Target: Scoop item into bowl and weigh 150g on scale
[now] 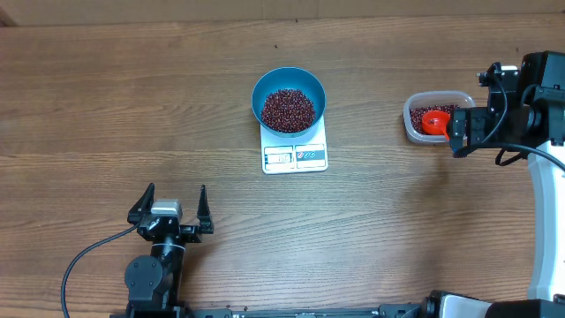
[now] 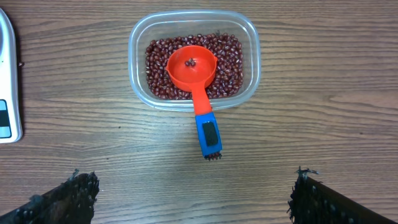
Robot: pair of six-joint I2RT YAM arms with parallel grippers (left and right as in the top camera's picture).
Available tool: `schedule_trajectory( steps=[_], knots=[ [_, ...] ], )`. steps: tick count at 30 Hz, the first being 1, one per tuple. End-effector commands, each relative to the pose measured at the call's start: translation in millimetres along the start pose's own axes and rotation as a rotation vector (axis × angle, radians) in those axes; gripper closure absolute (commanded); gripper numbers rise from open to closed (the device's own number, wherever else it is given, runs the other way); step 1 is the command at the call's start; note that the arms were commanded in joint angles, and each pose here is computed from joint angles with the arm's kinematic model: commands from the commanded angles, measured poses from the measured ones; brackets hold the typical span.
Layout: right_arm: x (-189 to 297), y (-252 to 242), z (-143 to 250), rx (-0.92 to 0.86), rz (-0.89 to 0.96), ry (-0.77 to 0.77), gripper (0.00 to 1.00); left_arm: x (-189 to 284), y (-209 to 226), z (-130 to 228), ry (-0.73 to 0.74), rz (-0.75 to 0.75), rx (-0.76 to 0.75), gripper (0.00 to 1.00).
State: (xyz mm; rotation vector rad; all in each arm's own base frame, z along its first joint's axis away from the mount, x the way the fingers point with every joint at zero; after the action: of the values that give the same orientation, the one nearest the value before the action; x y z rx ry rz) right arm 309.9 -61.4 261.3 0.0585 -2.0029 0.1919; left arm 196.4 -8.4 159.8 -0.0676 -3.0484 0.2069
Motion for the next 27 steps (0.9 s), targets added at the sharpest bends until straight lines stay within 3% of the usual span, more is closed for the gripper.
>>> schedule_trajectory(
  steps=[1, 21, 24, 27],
  knots=[
    [11.1, 0.5, -9.4, 0.008, 0.005, -0.047, 0.0, 0.4, 0.3, 0.1, -0.005, 0.002, -0.019, 0.01],
    [16.2, 2.0, -9.3, 0.008, 0.0, -0.063, 0.0, 0.4, 0.3, 0.1, -0.005, 0.002, -0.019, 0.01],
    [27.7, 6.8, -13.9, 0.013, -0.025, -0.128, 0.0, 0.4, 0.3, 0.1, -0.005, 0.002, -0.019, 0.0],
    [43.4, 13.2, -32.2, 0.036, -0.068, -0.287, 0.0, 0.4, 0.3, 0.1, -0.005, 0.002, -0.019, 0.0]
  ],
)
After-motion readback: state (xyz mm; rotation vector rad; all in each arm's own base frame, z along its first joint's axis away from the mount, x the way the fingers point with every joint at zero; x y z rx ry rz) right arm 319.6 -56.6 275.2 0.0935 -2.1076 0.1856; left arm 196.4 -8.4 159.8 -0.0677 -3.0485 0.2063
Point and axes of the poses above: each gripper's point midway between its finger pads, its own x axis back along the fingers, its own y axis along the line the jaws close on, z = x × y, the point moved 5 cm from there along x, back along the fingers, and after that the axes turned 8 degrees about x, right-handed, at the moved point
